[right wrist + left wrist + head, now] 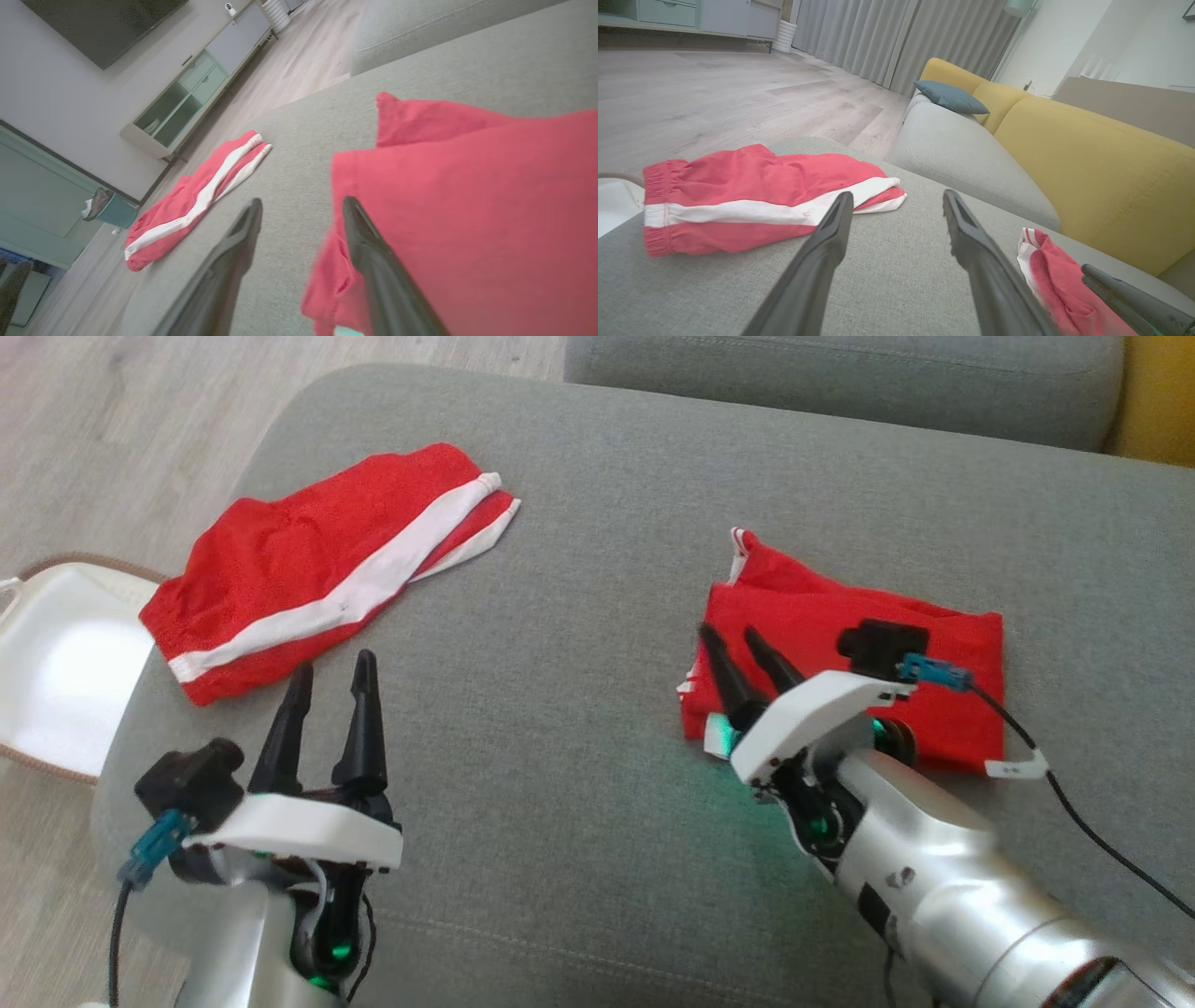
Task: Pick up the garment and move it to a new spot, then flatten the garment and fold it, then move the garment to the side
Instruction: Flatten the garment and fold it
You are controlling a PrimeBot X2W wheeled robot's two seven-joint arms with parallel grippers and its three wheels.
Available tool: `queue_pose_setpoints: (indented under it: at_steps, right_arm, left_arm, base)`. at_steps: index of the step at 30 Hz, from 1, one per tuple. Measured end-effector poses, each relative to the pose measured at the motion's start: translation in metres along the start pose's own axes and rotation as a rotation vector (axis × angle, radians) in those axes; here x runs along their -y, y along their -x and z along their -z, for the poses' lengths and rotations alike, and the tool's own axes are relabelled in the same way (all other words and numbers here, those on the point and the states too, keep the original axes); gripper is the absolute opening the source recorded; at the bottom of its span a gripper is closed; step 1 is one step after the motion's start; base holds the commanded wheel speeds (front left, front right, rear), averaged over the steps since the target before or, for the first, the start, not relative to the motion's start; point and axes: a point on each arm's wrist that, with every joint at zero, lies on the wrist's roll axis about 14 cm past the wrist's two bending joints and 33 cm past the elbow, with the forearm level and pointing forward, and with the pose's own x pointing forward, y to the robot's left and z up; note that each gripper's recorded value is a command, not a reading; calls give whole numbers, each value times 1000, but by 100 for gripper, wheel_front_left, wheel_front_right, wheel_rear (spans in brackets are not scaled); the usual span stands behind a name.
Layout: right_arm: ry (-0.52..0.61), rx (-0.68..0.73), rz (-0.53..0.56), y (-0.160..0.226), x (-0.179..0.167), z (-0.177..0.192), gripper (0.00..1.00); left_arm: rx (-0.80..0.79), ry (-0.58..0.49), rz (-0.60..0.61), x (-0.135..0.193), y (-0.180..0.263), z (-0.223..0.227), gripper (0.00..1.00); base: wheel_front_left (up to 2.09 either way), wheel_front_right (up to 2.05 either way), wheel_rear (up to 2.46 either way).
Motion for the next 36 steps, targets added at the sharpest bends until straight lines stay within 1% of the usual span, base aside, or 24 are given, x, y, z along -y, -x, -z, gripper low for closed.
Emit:
queue_pose_setpoints:
  at_steps: [4,9,15,16,17,18,21,23,25,27,30,33,36]
  right_arm:
    - [10,18,-21,1,-8,-9,100]
    - [52,94,38,5,10,-46,100]
    - [203,166,154,24,47,-89,100]
    - [224,180,177,28,54,-96,100]
    - [224,180,177,28,54,-96,100]
    - [252,197,196,33,60,-105,100]
    - [369,258,240,53,79,-136,100]
    - [433,323,277,71,92,-162,100]
    - [486,380,311,90,102,-176,100]
    - [519,407,349,108,113,-172,100]
    - [516,414,412,131,126,-143,100]
    - [496,412,459,147,129,-113,100]
    - [504,421,494,162,130,-101,100]
  left_arm:
    - [-1,2,9,4,-3,1,100]
    - [2,9,43,16,-9,1,100]
    - [29,22,96,35,-20,-6,100]
    - [33,25,109,40,-21,-7,100]
    - [33,25,109,40,-21,-7,100]
    - [37,32,122,44,-23,-8,100]
    - [55,52,160,59,-29,-13,100]
    - [63,57,185,68,-32,-15,100]
    - [65,62,206,75,-34,-15,100]
    - [65,65,221,81,-36,-14,100]
    - [66,66,237,87,-38,-14,100]
    - [65,50,254,92,-38,-13,100]
    - [58,30,269,95,-37,-10,100]
  base:
    - [0,0,0]
    - [0,0,0]
    - [0,0,0]
    - [0,0,0]
    - [0,0,0]
    - [0,0,0]
    - [0,0,0]
    - [0,0,0]
    - [0,0,0]
    - [0,0,0]
    - [0,0,0]
    - [0,0,0]
    - [0,0,0]
